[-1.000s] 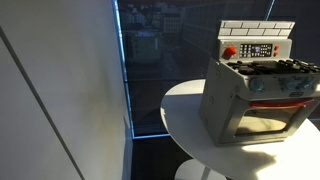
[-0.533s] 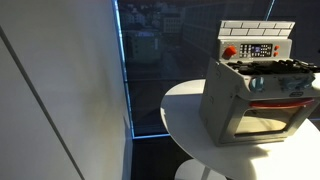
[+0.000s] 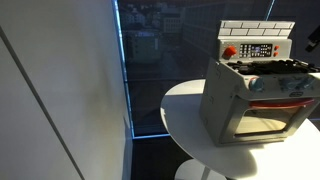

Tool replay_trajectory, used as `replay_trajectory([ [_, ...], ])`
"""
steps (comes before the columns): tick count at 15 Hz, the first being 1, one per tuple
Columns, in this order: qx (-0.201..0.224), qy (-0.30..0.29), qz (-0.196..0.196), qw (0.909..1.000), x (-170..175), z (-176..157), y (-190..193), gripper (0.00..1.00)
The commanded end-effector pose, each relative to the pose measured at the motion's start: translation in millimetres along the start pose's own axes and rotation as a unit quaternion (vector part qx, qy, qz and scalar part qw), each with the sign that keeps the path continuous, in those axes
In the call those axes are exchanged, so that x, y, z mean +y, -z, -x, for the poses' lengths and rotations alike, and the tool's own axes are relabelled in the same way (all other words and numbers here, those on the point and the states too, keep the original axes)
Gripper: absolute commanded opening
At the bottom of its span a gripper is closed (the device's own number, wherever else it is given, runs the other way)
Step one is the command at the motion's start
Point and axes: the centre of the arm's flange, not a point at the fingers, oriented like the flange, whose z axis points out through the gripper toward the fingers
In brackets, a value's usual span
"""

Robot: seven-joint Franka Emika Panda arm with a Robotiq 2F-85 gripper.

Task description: Press the top button on the right side of the stove

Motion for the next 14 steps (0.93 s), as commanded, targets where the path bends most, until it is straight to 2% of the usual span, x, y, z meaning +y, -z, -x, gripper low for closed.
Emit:
replay_trajectory([
  [1,0.014,-0.014,0.018,0.9996,3,-25,-11,1.0],
  [14,0.029,-0.016,0.022,0.9992,-15,-70,-26,1.0],
])
